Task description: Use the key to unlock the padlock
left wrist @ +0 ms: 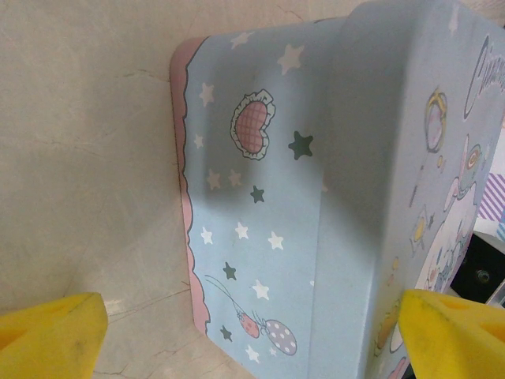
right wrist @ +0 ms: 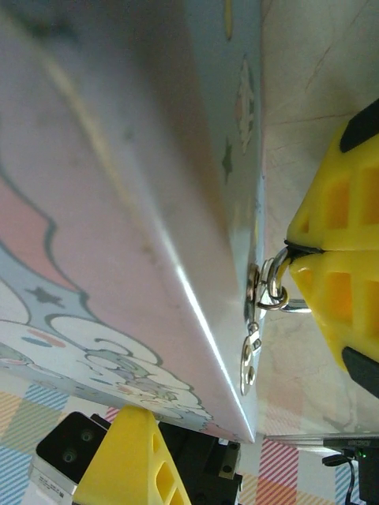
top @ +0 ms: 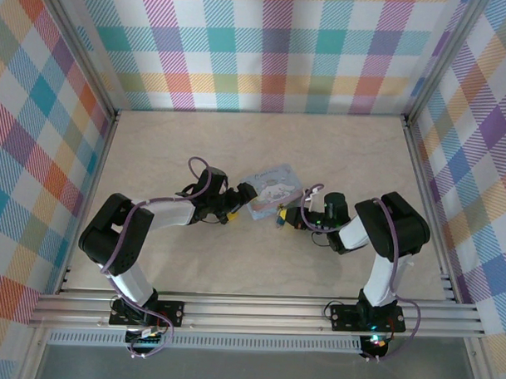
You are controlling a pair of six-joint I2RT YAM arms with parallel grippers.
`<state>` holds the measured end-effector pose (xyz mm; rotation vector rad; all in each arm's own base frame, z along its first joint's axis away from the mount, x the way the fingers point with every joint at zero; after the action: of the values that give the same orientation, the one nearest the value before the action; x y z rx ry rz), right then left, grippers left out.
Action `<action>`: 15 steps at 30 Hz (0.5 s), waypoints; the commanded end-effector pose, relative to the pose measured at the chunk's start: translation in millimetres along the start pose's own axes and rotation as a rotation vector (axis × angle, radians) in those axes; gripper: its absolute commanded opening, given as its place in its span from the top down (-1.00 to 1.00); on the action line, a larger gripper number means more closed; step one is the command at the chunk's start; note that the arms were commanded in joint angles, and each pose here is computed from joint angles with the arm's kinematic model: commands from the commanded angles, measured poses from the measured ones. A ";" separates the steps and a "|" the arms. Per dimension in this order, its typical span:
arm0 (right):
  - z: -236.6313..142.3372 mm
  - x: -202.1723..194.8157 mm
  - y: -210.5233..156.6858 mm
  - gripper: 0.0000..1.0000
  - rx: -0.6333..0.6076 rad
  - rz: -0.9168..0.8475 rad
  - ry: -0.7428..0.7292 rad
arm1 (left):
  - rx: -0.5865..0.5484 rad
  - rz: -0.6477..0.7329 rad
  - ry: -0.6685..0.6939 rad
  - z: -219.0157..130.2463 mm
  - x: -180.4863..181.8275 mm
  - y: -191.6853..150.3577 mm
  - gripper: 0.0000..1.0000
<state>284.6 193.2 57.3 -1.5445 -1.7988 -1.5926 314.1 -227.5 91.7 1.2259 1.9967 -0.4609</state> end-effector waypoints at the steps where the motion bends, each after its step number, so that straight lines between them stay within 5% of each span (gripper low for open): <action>1: -4.3 7.9 9.0 1.00 -0.059 -0.002 0.020 | 0.060 -0.019 0.133 2.7 29.6 -18.5 -0.88; 15: -8.6 11.8 16.3 1.00 -0.119 0.035 0.027 | 0.057 -0.017 0.129 2.2 28.8 -18.3 -0.89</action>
<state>284.9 189.3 59.3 -1.6148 -1.7194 -1.6129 314.1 -227.5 91.7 1.2259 1.9967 -0.4609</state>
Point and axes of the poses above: each hand's point on the last joint's axis, 136 mm out from that joint toward the fingers, its own z axis out along the fingers, its own x axis along the line the jaws close on, y = z × x, the point moved 5 cm from there along -z, back along the fingers, and after that the axes turned 2 degrees about -z, right-handed, at the moved point
